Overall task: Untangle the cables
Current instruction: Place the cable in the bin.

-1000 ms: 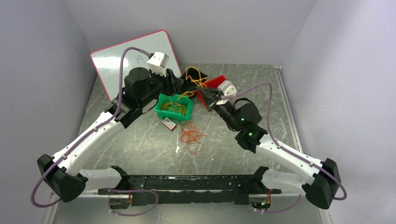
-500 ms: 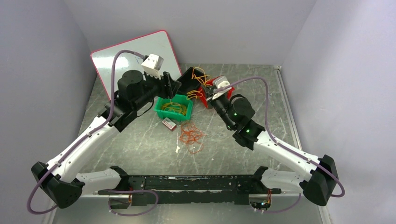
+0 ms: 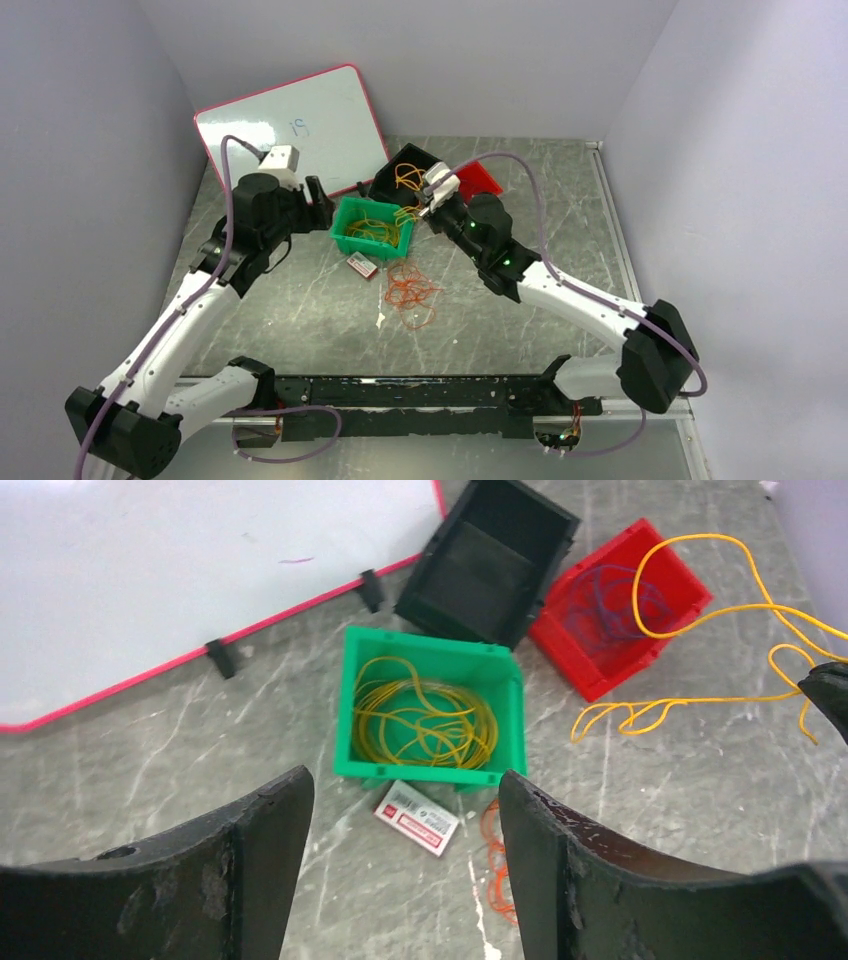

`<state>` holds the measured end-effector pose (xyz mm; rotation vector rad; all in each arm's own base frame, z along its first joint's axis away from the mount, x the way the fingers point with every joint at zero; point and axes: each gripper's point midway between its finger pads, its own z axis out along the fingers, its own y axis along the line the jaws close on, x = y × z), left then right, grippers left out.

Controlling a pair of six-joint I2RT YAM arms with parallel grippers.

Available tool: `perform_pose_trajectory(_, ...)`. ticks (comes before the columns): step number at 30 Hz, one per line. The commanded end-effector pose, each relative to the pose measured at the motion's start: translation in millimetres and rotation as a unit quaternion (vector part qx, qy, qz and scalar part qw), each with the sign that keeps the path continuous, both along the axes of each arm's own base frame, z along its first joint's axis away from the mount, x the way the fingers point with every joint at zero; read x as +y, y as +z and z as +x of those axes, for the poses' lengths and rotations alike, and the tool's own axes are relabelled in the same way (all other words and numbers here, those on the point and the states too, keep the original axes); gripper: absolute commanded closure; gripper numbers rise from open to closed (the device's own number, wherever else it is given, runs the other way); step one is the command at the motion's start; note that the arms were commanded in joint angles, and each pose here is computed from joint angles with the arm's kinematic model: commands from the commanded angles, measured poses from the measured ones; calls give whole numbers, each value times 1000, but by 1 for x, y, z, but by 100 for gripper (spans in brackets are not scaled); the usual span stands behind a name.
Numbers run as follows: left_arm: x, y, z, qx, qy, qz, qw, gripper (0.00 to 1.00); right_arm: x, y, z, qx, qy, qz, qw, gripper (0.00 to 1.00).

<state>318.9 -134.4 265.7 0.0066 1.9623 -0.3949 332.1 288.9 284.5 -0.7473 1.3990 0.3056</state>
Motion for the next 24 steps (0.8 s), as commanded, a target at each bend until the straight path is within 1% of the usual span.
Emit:
perform_pose_trajectory(1,26,-15,-9,17,37,9,999,26,19,10,7,-4,27,24,999,100)
perform_pose_trajectory(6,38,-33,-14,30,50,9,998,21,32,-3,19,4,29,21,999,100)
perform_pose_trajectory(12,38,-47,-21,40,47,2,998,21,48,-22,34,8,33,6,999,100)
perform_pose_trajectory(14,38,-50,-22,41,45,2,998,21,54,-34,36,15,42,-6,999,100)
perform_pose_trajectory(15,40,-51,-23,42,46,4,998,22,58,-30,38,11,47,-4,999,100)
perform_pose_trajectory(19,45,-53,-26,40,53,13,998,22,70,-42,41,18,68,-18,997,100)
perform_pose_trajectory(24,46,-55,-30,40,52,13,998,21,82,-64,43,35,96,-43,994,100)
